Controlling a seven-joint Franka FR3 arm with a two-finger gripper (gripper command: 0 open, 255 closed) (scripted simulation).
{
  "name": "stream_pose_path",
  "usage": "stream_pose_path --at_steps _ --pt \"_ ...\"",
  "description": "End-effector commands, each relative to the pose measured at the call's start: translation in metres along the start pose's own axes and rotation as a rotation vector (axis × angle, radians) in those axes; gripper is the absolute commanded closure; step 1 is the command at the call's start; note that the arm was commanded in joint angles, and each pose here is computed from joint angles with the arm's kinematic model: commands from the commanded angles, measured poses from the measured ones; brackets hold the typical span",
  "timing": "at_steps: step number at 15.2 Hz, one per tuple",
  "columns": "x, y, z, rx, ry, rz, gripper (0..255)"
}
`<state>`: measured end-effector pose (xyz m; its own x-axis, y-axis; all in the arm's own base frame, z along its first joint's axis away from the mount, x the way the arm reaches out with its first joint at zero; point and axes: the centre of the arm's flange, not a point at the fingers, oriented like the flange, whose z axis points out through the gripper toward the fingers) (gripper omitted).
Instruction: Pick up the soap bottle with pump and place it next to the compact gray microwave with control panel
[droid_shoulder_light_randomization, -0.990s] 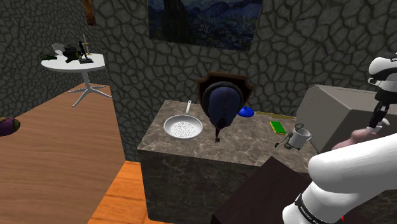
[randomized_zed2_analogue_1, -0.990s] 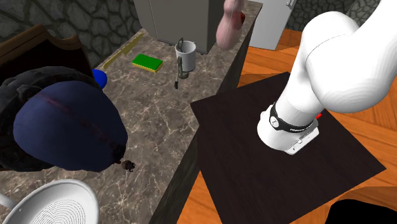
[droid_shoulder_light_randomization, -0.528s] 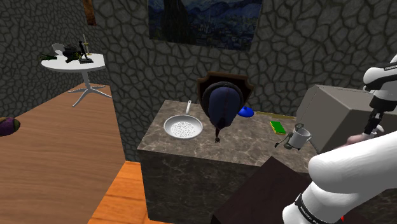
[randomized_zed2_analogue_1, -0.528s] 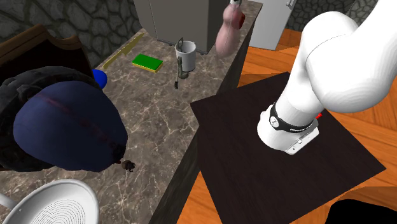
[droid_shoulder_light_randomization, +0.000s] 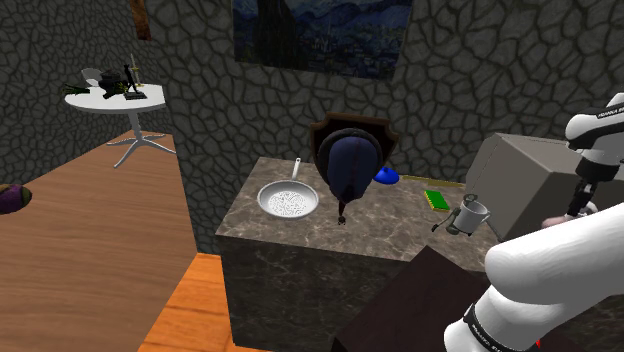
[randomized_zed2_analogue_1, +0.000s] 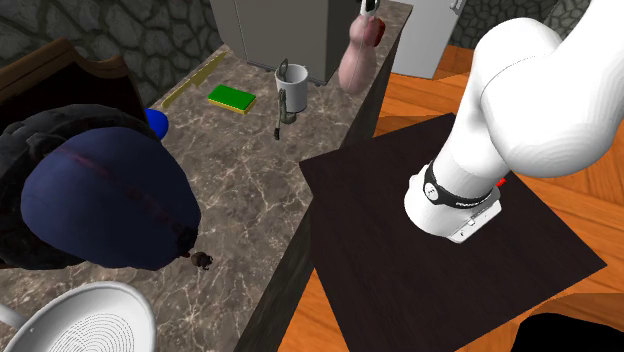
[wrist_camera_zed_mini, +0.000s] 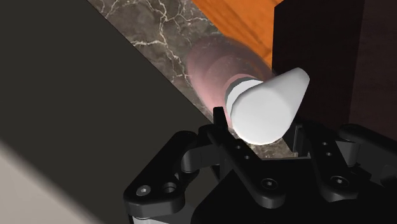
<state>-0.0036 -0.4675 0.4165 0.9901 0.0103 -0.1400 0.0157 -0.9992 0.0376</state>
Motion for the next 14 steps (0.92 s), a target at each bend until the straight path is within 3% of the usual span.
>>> stream_pose_path --at_steps 1,2,3,8,12,14 --pt "0.000 0.000 0.000 -0.001 0.000 0.000 255" --pt "0.000 0.000 0.000 -0.001 0.000 0.000 255" --pt "0.000 0.000 0.000 -0.001 0.000 0.000 0" --pt "0.000 0.000 0.000 -0.001 0.000 0.000 0" --pt "0.000 0.000 -0.050 -0.001 0.000 0.000 0" --pt "0.000 0.000 -0.050 -0.001 0.000 0.000 0"
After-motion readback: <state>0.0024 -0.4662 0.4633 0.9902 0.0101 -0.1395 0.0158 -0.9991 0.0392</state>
